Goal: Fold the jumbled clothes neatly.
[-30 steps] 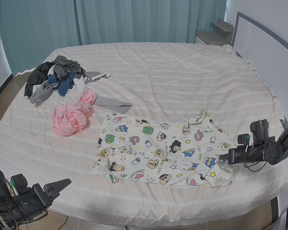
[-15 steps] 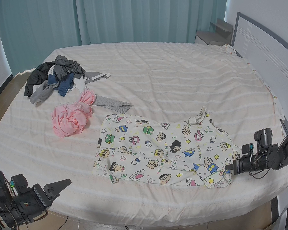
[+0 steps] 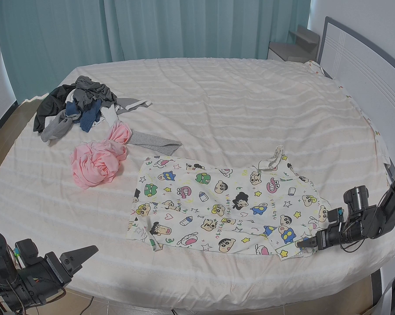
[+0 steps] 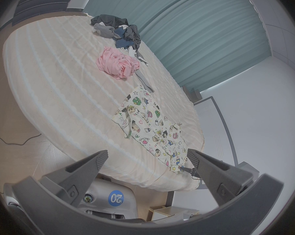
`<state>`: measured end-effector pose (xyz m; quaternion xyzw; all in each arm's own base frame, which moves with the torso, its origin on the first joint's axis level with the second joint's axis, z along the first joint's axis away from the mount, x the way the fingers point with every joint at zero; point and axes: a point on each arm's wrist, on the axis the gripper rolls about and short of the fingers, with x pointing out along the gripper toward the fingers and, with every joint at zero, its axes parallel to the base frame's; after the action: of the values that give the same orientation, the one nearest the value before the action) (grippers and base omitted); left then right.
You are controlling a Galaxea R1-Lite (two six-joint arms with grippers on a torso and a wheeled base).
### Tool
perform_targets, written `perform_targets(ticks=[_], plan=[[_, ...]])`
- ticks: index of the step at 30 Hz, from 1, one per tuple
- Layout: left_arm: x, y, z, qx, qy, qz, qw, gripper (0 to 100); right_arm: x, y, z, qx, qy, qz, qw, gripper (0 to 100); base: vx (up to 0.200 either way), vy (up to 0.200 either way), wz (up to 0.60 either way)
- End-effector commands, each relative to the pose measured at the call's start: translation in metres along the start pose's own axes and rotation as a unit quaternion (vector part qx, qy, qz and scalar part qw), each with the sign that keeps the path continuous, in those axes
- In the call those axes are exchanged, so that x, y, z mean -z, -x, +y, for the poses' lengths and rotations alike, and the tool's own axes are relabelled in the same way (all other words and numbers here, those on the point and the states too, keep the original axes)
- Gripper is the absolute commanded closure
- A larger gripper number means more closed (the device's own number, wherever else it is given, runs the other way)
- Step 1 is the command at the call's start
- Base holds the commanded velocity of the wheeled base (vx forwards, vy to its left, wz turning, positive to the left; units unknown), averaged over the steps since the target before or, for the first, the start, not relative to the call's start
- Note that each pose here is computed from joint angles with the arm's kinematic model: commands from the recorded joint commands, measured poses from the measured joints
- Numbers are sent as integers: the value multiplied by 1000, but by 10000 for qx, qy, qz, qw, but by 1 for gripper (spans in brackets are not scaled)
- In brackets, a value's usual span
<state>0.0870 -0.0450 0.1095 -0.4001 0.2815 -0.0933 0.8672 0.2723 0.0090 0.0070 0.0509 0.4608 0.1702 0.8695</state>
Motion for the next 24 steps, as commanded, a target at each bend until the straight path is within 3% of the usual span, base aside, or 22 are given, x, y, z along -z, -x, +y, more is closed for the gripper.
perform_targets(ticks=[1, 5, 13, 19, 24], plan=[[0, 0, 0, -11, 1, 7, 10000, 0, 0, -1, -3, 18, -55, -1, 10000, 0, 0, 0, 0], [0, 0, 0, -11, 1, 7, 10000, 0, -5, 2, -9, 96, -121, -132, 9998, 0, 0, 0, 0], [0, 0, 0, -3, 2, -8, 10000, 0, -14, 3, -15, -138, -949, -285, 9950, 0, 0, 0, 0], [0, 0, 0, 3, 2, -12, 10000, 0, -13, 13, -23, -417, -1605, -322, 9856, 0, 0, 0, 0], [0, 0, 0, 3, 2, -12, 10000, 0, -9, 21, -29, -635, -2165, -81, 9742, 0, 0, 0, 0]])
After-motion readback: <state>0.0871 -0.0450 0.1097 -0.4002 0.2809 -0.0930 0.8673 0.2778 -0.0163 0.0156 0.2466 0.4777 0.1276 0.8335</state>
